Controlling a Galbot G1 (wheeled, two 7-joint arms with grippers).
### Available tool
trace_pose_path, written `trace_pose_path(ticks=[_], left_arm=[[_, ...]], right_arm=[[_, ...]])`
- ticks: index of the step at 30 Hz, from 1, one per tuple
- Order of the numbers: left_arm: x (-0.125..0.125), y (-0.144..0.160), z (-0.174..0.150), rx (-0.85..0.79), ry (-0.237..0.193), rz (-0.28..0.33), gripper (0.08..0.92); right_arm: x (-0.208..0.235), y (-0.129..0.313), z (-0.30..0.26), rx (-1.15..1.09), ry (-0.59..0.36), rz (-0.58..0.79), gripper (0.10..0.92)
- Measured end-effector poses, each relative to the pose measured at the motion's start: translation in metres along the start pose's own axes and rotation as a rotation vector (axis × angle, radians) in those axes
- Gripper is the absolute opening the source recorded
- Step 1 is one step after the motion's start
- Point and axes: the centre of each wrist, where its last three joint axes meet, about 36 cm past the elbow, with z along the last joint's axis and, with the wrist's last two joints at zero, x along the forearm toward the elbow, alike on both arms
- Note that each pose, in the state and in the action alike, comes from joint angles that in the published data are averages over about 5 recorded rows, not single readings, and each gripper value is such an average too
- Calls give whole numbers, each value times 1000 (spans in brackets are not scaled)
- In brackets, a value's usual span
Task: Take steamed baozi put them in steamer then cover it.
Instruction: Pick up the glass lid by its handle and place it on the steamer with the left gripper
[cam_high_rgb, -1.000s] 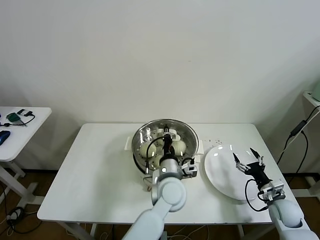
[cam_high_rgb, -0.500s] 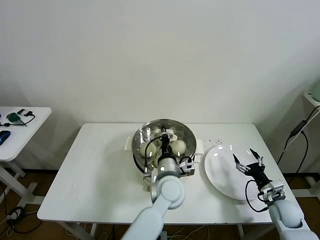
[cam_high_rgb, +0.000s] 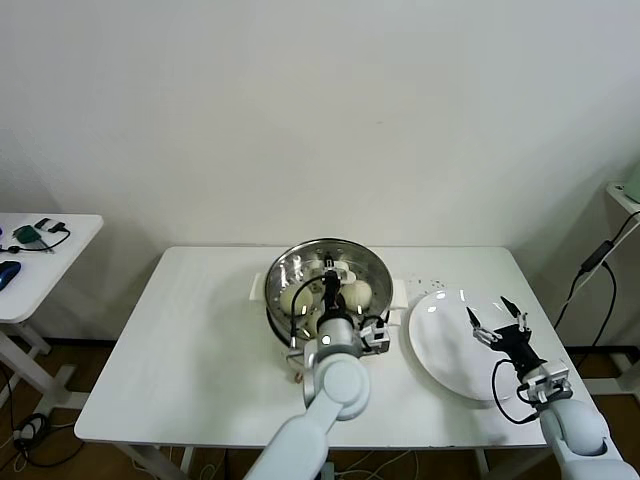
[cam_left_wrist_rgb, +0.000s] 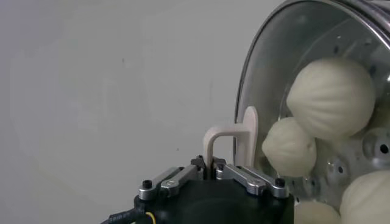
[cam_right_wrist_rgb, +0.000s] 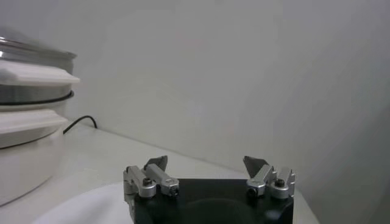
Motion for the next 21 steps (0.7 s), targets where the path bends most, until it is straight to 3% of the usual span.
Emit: trace_pose_path(ticks=[13,21], left_arm=[[0,-5,7,-2,-9,-10,155],[2,0,12,30,-20,-3,359]], right_arm=[[0,-1,1,-1,-2,-11,823],[0,-2,-1,1,5,-12,823]])
